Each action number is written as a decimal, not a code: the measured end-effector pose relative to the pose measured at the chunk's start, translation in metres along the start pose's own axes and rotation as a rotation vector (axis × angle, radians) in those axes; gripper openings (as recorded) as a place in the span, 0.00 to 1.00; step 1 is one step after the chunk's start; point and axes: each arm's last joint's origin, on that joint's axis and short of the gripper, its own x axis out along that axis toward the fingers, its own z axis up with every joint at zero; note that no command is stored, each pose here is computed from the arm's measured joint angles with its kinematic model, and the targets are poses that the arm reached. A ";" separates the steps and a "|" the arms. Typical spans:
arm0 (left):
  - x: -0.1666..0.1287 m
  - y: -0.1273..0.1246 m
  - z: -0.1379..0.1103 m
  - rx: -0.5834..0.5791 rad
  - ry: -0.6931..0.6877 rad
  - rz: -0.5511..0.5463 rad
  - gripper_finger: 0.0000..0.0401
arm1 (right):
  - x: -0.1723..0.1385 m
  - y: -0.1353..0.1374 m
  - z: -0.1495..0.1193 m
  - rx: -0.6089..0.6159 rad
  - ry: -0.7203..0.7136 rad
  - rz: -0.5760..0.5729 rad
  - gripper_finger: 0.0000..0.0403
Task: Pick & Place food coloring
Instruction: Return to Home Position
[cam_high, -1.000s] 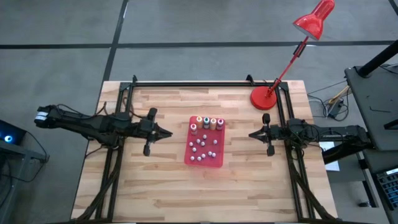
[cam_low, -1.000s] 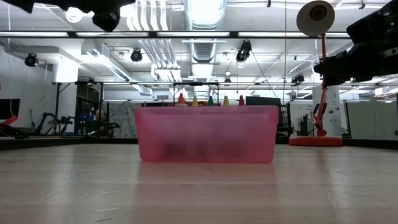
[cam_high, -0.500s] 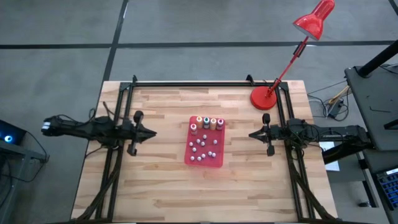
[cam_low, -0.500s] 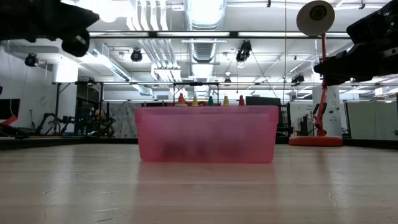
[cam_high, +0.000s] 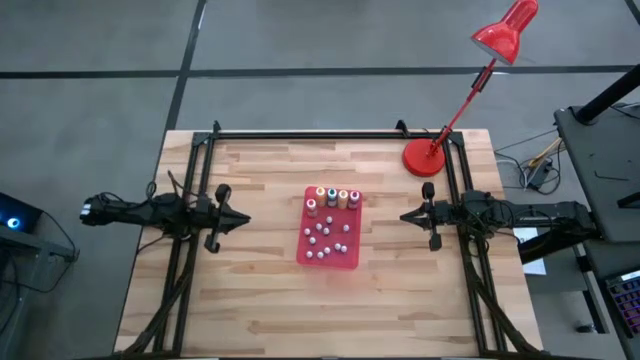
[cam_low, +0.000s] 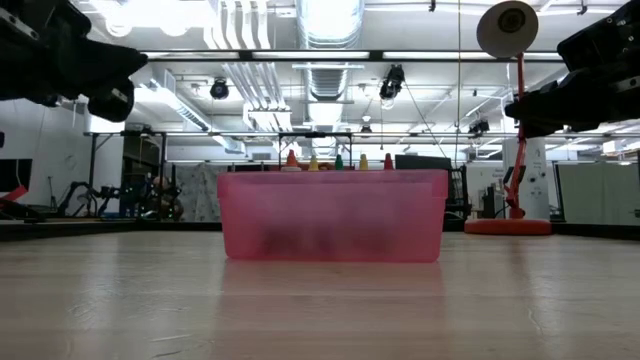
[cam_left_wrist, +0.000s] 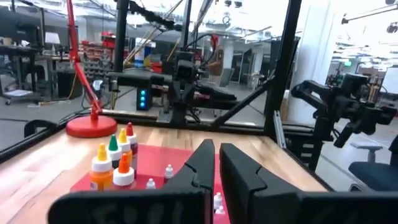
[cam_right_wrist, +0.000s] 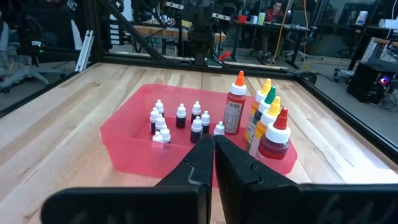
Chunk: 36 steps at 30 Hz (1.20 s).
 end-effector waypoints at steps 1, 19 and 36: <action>0.000 0.000 -0.001 0.001 0.007 0.000 0.00 | 0.000 0.000 0.000 -0.002 0.000 -0.001 0.02; 0.000 0.001 -0.010 -0.020 0.098 0.005 0.00 | 0.000 0.000 0.000 -0.002 0.000 0.000 0.02; 0.000 0.011 -0.009 -0.008 0.074 0.106 0.00 | 0.000 0.000 0.000 -0.002 -0.001 0.000 0.02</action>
